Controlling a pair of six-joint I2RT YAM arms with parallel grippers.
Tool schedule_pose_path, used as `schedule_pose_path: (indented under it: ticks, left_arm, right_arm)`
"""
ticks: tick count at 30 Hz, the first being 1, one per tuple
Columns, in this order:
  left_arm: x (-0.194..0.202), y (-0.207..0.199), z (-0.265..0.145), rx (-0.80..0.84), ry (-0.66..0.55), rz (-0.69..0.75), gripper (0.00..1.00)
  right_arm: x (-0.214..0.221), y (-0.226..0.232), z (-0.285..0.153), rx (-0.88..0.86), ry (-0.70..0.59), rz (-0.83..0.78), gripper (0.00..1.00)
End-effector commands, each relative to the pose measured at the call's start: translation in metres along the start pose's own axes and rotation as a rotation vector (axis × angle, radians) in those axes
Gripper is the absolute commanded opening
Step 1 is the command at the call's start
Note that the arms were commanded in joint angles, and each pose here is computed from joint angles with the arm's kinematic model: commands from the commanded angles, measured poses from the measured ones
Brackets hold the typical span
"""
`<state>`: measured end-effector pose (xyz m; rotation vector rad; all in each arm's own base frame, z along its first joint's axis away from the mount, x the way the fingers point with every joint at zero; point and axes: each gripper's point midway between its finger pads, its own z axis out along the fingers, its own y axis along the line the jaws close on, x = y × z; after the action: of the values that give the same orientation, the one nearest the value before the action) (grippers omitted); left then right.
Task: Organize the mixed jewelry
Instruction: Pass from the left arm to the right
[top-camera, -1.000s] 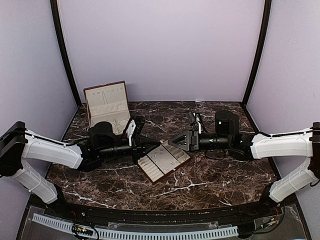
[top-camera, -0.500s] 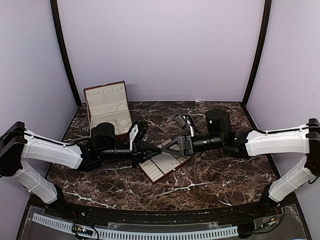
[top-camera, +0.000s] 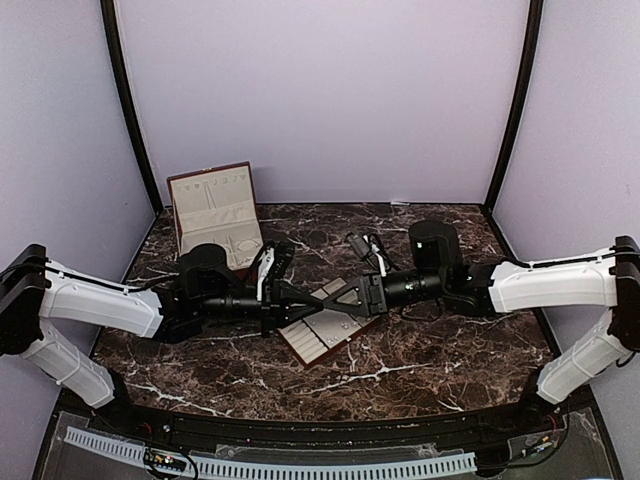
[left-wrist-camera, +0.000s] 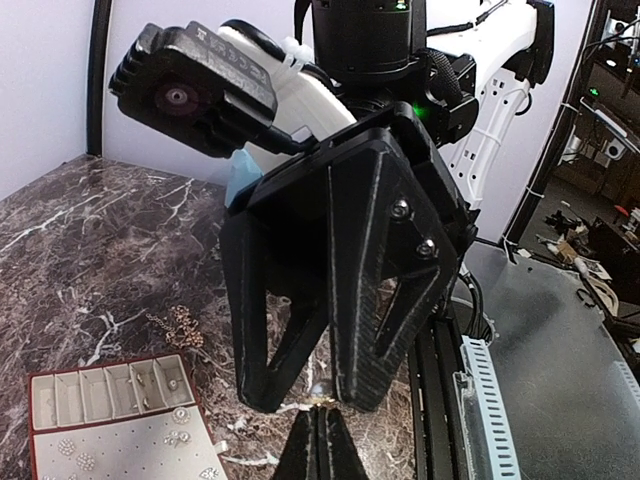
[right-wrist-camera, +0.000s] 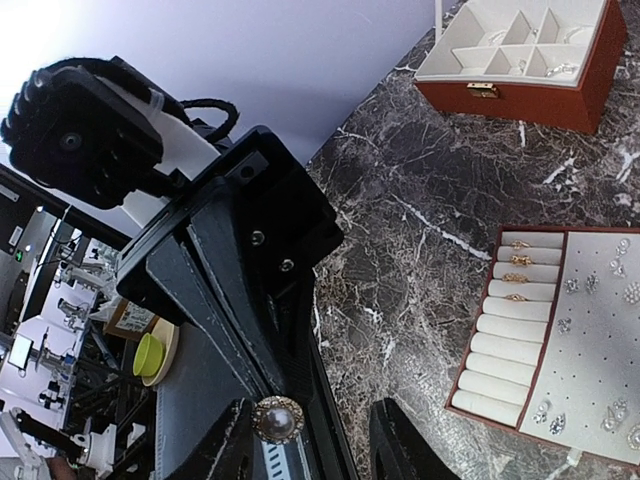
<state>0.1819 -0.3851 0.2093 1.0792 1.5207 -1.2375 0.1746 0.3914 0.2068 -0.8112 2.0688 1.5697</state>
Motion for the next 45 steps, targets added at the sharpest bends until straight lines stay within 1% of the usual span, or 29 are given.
schedule_pose_path:
  ticks: [1,4,7,10,15,19,32,37,42,44,45]
  left_arm:
    - [-0.013,-0.014,-0.002,0.058,-0.029,-0.004,0.00]
    - [-0.012,-0.015,-0.002,0.068,-0.027,-0.020,0.00]
    - [-0.013,-0.015,-0.001,0.072,-0.035,-0.027,0.00]
    - [-0.013,-0.016,-0.001,0.078,-0.038,-0.037,0.00]
    - [-0.014,-0.019,0.000,0.096,-0.043,-0.050,0.00]
    - [-0.014,-0.019,0.000,0.098,-0.041,-0.057,0.00]
    - [-0.010,-0.017,0.000,0.090,-0.038,-0.071,0.00]
    - [-0.008,-0.016,-0.001,0.085,-0.039,-0.077,0.00]
    - [-0.008,-0.014,-0.001,0.075,-0.043,-0.083,0.00]
    - [-0.008,-0.012,-0.002,0.059,-0.044,-0.082,0.10]
    - [-0.008,-0.012,-0.004,0.051,-0.045,-0.082,0.24]
  right_arm:
    - [-0.007,0.019,-0.005,-0.047,-0.025,-0.068,0.35]
    - [-0.007,0.020,-0.007,-0.047,-0.030,-0.074,0.28]
    - [-0.007,0.022,-0.009,-0.052,-0.032,-0.077,0.25]
    - [-0.005,0.022,-0.008,-0.056,-0.022,-0.078,0.25]
    - [-0.002,0.025,-0.005,-0.061,-0.007,-0.097,0.30]
    - [-0.001,0.030,-0.003,-0.076,0.001,-0.107,0.29]
    - [-0.002,0.031,-0.007,-0.067,-0.018,-0.114,0.15]
    - [-0.003,0.031,-0.009,-0.057,-0.028,-0.118,0.11]
    - [-0.004,0.026,-0.011,-0.031,-0.045,-0.124,0.09]
    - [-0.005,0.024,-0.012,-0.016,-0.057,-0.129,0.09]
    - [-0.006,0.023,-0.013,-0.008,-0.064,-0.131,0.09]
